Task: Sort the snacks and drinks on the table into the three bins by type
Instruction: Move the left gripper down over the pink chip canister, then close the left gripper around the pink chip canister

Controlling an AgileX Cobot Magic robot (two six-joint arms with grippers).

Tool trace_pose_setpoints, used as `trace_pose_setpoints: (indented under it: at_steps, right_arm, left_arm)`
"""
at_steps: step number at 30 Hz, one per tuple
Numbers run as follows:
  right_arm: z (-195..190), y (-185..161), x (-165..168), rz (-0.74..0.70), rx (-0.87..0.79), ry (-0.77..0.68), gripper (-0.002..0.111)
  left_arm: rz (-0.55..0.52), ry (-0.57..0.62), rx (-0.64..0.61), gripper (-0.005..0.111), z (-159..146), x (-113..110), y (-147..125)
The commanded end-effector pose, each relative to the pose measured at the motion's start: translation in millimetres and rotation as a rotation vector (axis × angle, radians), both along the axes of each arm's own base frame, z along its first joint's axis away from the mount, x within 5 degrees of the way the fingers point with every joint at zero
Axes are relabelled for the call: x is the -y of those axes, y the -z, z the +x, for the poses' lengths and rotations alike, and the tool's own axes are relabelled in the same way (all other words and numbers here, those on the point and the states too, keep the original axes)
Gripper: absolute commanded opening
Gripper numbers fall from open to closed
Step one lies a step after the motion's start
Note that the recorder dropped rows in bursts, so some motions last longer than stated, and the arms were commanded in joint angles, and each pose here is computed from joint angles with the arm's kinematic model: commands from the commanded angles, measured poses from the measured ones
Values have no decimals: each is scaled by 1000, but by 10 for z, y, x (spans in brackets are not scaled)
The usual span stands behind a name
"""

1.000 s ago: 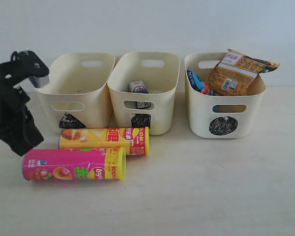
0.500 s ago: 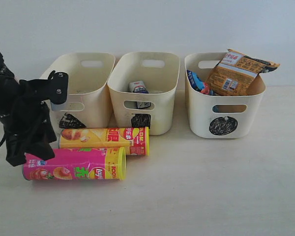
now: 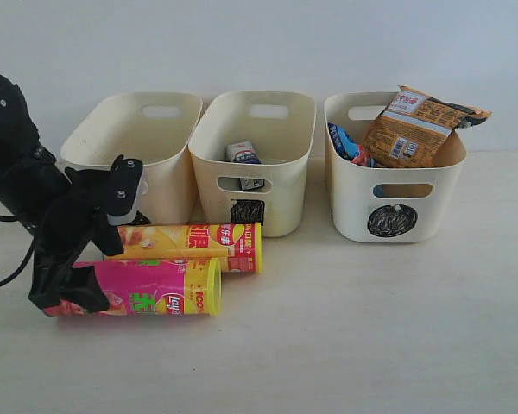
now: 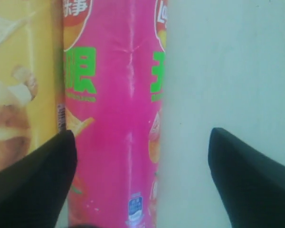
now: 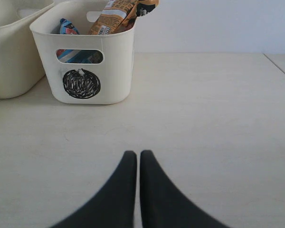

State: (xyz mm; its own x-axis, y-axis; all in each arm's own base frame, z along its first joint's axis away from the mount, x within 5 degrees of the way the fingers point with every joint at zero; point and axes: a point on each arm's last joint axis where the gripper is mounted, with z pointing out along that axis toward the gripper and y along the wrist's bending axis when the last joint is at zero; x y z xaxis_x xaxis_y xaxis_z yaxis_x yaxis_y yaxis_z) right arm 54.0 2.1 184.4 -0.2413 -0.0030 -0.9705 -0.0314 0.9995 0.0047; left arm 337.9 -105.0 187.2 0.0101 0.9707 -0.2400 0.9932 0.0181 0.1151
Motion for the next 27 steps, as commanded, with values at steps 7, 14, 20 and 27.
trace_pose_setpoints:
  at_steps: [7, 14, 20, 27]
  right_arm:
    - [0, 4, 2, -2, 8, 3, 0]
    - [0, 4, 2, -2, 8, 3, 0]
    - [0, 4, 2, -2, 8, 3, 0]
    - [0, 4, 2, -2, 8, 3, 0]
  left_arm:
    - [-24, 3, -45, 71, 44, 87, 211]
    - [-14, 46, -76, 71, 7, 227, 328]
    - [-14, 37, -113, 71, -18, 318, 432]
    - [3, 51, -160, 71, -63, 436, 591]
